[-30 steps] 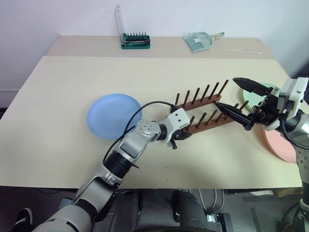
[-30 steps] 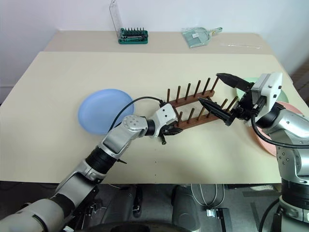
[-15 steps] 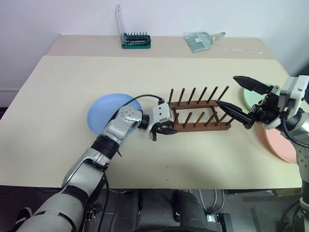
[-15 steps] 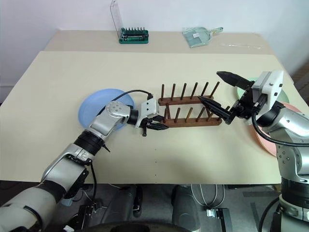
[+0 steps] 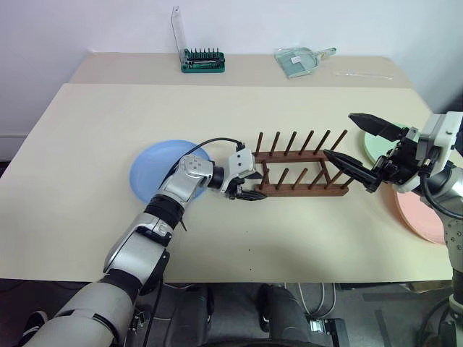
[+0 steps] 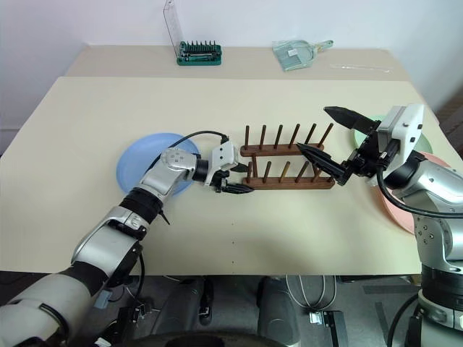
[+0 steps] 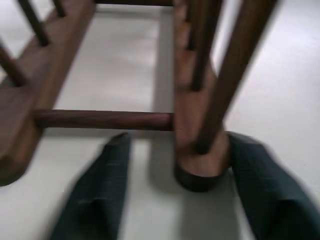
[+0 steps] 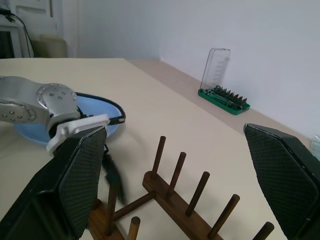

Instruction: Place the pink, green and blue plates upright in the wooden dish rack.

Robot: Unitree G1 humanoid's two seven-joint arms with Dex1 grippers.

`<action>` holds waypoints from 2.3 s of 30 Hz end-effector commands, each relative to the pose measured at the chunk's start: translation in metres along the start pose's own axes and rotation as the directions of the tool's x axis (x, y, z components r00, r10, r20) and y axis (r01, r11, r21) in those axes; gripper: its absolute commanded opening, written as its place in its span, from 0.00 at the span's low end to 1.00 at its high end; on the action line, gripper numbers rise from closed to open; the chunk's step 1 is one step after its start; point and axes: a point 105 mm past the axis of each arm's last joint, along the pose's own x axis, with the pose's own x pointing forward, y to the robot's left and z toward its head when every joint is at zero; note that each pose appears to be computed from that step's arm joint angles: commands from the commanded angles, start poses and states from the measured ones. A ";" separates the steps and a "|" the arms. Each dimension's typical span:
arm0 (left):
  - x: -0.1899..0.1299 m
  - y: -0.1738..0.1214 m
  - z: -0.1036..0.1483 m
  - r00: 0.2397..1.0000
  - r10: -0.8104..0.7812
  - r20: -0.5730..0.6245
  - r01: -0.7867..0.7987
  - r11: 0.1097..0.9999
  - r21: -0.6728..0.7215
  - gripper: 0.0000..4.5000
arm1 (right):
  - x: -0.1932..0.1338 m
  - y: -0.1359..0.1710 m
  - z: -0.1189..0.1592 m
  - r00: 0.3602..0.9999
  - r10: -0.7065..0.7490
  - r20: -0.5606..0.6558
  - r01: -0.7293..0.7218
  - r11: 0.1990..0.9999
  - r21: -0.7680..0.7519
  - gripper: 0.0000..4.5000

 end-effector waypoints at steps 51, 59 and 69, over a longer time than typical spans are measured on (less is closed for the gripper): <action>0.015 -0.035 0.023 0.983 0.084 -0.162 -0.050 0.978 0.203 0.00 | -0.027 0.013 -0.139 0.829 0.001 -0.559 -0.133 0.972 -0.195 0.01; 0.017 0.006 0.023 0.959 0.238 -0.153 -0.183 0.934 0.307 0.00 | -0.017 -0.001 -0.145 0.831 -0.049 -0.554 -0.119 0.957 -0.263 0.01; 0.022 0.014 0.022 0.961 0.241 -0.139 -0.189 0.932 0.308 0.00 | -0.007 -0.020 -0.153 0.823 -0.090 -0.561 -0.126 0.934 -0.335 0.01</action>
